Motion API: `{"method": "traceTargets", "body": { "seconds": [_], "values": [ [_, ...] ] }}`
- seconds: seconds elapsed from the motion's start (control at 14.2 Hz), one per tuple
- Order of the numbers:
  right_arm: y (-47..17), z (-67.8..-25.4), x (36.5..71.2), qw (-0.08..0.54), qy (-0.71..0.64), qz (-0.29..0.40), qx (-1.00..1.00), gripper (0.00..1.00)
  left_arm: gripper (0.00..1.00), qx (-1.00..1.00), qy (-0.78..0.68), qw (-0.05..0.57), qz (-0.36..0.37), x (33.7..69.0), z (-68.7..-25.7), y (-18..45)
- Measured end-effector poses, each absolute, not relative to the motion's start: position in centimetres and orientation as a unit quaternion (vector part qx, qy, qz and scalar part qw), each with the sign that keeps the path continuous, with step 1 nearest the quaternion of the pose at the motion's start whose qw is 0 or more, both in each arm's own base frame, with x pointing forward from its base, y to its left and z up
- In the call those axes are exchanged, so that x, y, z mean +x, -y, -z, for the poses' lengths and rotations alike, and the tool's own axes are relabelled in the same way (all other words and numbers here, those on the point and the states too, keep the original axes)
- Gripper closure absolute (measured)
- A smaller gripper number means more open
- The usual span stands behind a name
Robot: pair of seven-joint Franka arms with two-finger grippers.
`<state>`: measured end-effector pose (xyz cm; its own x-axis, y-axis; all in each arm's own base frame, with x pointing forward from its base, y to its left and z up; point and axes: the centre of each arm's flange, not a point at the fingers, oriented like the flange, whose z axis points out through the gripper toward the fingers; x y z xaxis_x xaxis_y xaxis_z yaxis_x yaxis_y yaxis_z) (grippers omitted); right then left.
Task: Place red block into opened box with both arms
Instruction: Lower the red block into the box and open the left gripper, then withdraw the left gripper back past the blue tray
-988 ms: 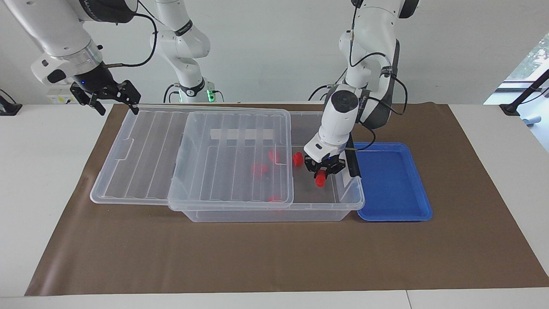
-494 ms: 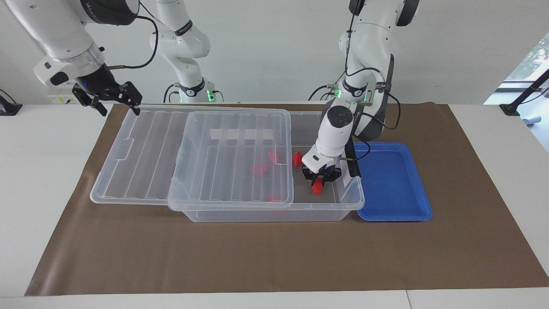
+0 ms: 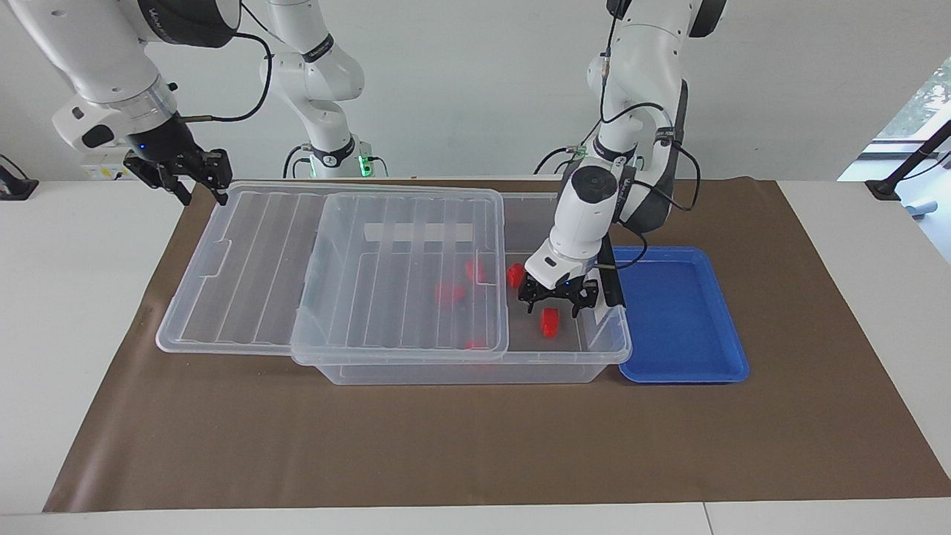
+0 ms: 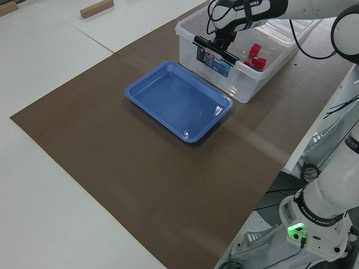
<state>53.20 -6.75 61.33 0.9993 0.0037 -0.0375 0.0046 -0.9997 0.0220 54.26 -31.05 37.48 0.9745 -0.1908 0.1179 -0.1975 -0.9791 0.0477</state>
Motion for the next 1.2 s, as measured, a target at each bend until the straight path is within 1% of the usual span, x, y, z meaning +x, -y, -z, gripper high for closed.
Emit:
{"method": "traceTargets", "body": {
  "seconds": [0.07,0.14,0.21,0.28,0.49,0.71,0.85,0.99,1.2],
  "values": [
    [7.9,-60.9,53.1,0.012,-0.015,0.013,1.0,0.65,0.0,0.993,0.098,0.029,-0.059,53.8,-39.3,30.9],
    [9.0,-60.4,52.9,0.013,-0.024,0.007,1.0,0.77,0.0,0.993,0.099,0.029,-0.061,53.2,-41.0,31.0],
    [9.7,-60.0,52.7,0.014,-0.025,0.002,1.0,0.89,0.0,0.993,0.099,0.027,-0.059,52.8,-42.2,30.8],
    [10.5,-59.6,52.6,0.017,-0.02,-0.001,1.0,0.98,0.0,0.993,0.098,0.025,-0.057,52.4,-43.4,30.5],
    [13.1,-57.9,52.1,0.02,-0.004,-0.003,1.0,0.99,0.0,0.994,0.093,0.021,-0.057,51.1,-47.3,29.2],
    [13.6,-56.8,52.0,0.022,-0.001,-0.006,1.0,0.99,0.0,0.996,0.069,0.014,-0.052,50.8,-50.4,25.9],
    [14.6,-55.1,51.9,0.026,-0.002,-0.012,1.0,0.99,0.0,0.998,0.038,0.011,-0.052,52.0,-51.0,22.3],
    [16.6,-53.4,51.5,0.029,-0.021,-0.017,0.999,0.99,0.0,0.999,0.018,0.007,-0.05,53.6,-50.7,18.1],
    [18.5,-51.3,51.1,0.029,-0.021,-0.013,0.999,0.99,0.0,0.998,0.031,0.0,-0.049,55.3,-50.6,11.8]
  ]
}}
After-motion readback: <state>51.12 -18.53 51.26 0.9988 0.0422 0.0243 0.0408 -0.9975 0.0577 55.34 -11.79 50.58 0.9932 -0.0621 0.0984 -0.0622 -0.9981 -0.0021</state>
